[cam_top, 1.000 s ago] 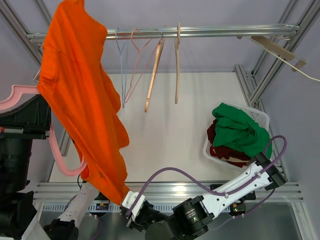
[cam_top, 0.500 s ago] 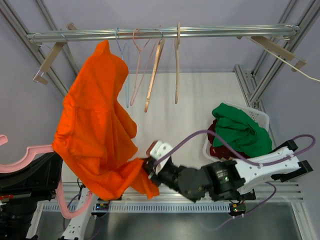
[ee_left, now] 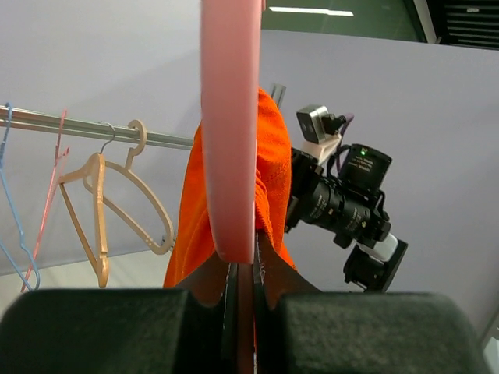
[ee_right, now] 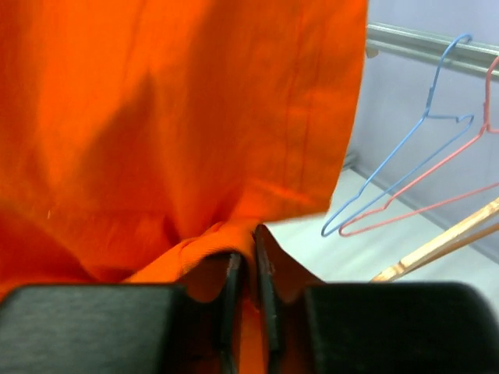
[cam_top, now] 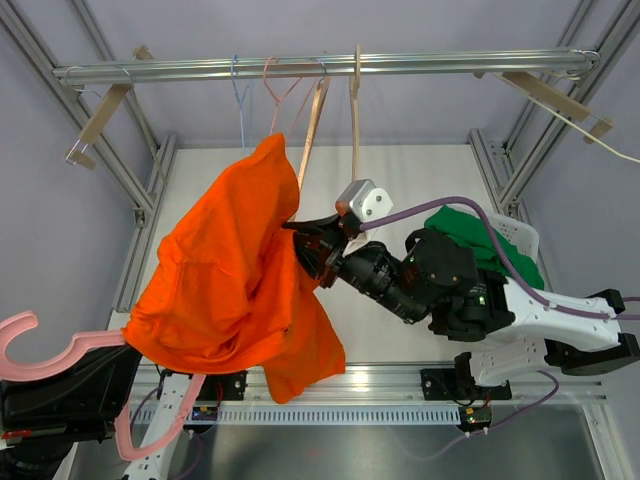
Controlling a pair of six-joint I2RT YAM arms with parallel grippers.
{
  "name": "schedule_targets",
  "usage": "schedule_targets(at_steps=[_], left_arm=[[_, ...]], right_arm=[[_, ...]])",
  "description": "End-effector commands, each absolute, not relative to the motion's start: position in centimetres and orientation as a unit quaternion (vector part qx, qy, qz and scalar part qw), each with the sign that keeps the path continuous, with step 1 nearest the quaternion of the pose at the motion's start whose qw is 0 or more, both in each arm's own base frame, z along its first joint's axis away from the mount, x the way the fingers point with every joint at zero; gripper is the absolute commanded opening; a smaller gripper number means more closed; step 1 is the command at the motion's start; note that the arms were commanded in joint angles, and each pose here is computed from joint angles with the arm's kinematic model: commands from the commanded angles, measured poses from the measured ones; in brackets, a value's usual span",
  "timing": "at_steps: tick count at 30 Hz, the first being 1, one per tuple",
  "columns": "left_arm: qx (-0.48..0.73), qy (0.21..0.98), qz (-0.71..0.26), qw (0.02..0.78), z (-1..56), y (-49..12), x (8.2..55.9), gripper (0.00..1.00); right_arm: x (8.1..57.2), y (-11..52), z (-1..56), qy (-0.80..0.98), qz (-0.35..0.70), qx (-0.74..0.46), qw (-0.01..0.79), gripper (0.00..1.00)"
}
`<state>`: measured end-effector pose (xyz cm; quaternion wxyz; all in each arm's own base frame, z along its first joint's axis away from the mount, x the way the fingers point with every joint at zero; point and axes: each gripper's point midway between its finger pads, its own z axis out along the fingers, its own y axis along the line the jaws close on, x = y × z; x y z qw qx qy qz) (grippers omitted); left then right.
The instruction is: Remove the t-shirt from the hanger
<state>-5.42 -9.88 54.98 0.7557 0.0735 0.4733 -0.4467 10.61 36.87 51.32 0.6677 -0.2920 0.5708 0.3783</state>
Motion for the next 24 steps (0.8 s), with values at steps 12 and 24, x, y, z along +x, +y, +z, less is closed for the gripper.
schedule_targets(at_steps=[12,24], left_arm=[[0.148,0.442,-0.473,0.747,55.3,-11.0,-8.0,0.0],[0.15,0.464,-0.466,0.738,54.6,-11.3,-5.8,0.0]], right_arm=[[11.0,38.1,55.1,0.491,0.465,-0.276,0.683,0.99],[8.4,35.0,56.3,0.435,0.527,-0.298,0.666,0.01]])
